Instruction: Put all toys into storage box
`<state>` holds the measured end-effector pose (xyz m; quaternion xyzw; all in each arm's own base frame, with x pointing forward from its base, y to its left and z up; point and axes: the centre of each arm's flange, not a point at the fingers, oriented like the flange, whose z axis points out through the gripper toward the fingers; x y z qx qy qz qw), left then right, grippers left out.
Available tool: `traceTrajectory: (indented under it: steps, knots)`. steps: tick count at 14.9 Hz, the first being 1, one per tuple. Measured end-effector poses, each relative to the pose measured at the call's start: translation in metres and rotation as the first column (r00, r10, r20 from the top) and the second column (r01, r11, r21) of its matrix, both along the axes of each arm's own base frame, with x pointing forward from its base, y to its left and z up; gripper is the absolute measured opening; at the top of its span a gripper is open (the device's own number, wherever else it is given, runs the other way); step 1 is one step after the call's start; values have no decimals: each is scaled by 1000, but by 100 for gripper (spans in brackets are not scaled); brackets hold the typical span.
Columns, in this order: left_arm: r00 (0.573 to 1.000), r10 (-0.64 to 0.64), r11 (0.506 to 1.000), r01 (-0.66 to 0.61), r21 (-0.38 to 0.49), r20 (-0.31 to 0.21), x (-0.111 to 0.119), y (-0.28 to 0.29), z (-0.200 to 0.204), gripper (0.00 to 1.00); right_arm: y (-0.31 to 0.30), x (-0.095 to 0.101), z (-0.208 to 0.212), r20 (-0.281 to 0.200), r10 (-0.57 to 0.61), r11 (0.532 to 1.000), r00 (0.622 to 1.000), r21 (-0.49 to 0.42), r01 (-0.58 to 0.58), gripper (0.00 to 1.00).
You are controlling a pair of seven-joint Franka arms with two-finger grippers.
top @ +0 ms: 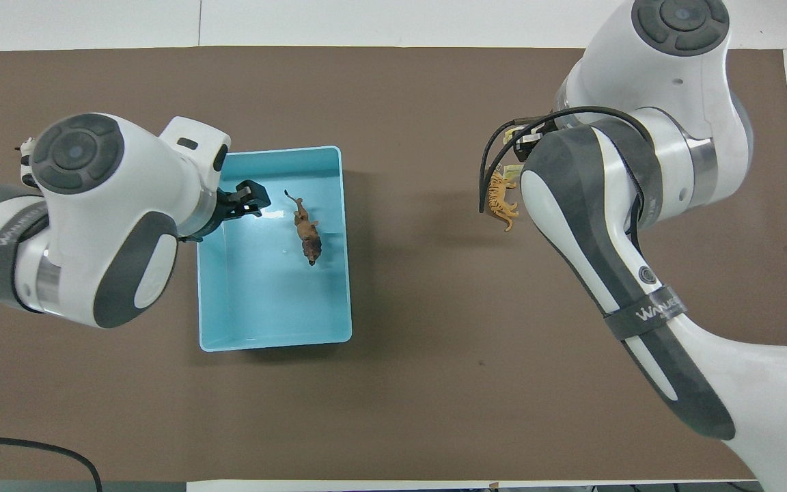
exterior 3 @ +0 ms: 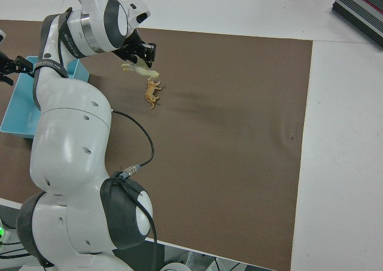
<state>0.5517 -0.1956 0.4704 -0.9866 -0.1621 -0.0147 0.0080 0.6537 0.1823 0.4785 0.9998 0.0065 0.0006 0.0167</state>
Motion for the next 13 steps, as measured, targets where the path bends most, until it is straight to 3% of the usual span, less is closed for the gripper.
traceTrajectory:
  steps: [2, 4, 9, 11, 13]
  knots:
    - [1000, -20, 998, 18, 59, 21, 16, 46, 24, 100, 14, -6, 1, -21, -33, 999, 999, 11, 33, 40]
    - [996, -74, 993, 70, 91, 39, 33, 109, 29, 100, 65, -20, 21, 0, -71, 997, 997, 28, 71, 40]
    - [968, -163, 974, 127, 186, 193, 81, 262, -10, 100, 232, -98, 58, 61, -55, 996, 997, 79, 50, 40]
    - [955, -183, 966, 130, 223, 233, 96, 306, -37, 100, 282, -128, 45, 51, -53, 996, 997, 78, 49, 40]
    - [951, -205, 960, 148, 239, 233, 110, 338, -58, 100, 326, -153, 13, 41, -39, 997, 998, 68, 37, 40]
